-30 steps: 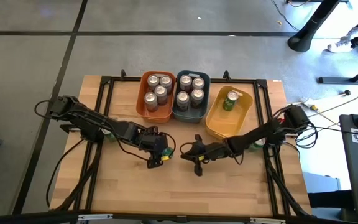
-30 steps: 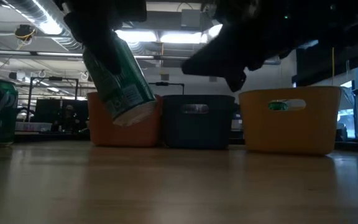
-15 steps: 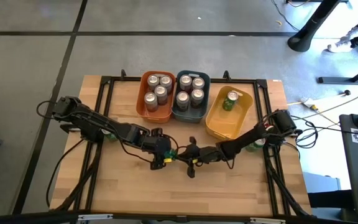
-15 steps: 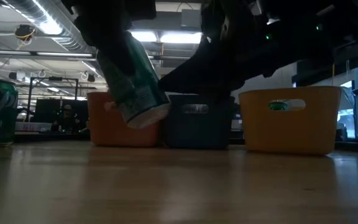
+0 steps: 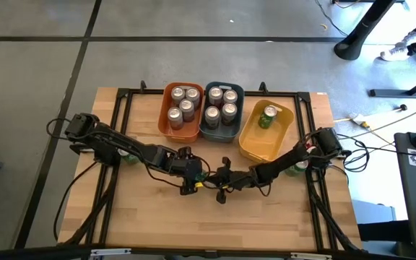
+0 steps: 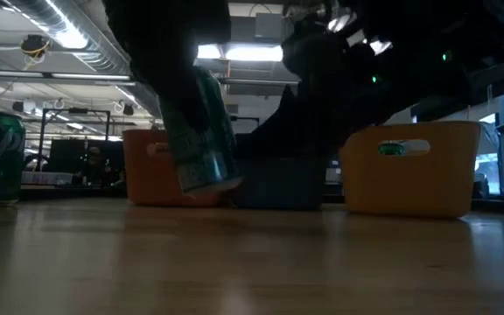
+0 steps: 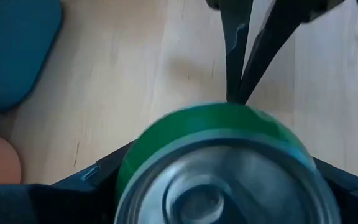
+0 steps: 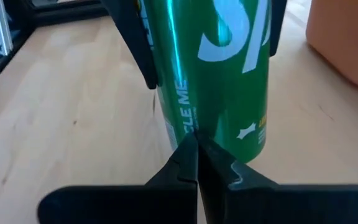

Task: Sort soda cans
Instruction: Put the top green soda can into the yellow bin

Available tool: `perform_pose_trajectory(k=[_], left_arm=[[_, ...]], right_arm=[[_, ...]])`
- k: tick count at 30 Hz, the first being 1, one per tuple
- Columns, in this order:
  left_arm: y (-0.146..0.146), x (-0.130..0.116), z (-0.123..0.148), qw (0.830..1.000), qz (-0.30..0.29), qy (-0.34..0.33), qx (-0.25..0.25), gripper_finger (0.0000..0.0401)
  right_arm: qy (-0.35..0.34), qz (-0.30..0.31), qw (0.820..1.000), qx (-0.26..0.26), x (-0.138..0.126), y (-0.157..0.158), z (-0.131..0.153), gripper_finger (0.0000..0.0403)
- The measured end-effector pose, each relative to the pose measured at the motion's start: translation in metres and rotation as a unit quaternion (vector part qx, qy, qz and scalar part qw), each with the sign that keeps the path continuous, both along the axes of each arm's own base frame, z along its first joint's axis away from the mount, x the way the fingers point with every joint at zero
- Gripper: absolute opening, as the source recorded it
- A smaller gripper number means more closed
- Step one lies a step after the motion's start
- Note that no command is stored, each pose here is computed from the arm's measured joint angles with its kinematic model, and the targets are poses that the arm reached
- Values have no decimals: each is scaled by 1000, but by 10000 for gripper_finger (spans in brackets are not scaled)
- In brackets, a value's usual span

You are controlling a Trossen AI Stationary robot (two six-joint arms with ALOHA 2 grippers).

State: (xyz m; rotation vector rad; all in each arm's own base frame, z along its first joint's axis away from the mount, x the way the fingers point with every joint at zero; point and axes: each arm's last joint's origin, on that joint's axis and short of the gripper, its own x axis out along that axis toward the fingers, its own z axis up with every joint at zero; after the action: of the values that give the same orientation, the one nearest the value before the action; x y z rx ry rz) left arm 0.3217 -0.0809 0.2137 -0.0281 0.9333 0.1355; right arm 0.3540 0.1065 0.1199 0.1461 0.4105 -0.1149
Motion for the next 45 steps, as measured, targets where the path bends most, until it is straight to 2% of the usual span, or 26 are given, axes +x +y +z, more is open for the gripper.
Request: perform_pose_trajectory(k=[12,18,28,45], left_arm=[[-1,15,-24,1000,7,6,-1,294],[0,22,-26,1000,7,-12,-4,295],[1,21,-25,1000,7,-4,-4,354],[2,17,-29,1000,0,23,6,360]], right_arm=[[33,2,999,-3,6,0,-21,1],[30,1,999,12,7,1,-26,1],[16,-4,1000,15,9,0,-23,1],[17,0,1000,19,9,0,-23,1]])
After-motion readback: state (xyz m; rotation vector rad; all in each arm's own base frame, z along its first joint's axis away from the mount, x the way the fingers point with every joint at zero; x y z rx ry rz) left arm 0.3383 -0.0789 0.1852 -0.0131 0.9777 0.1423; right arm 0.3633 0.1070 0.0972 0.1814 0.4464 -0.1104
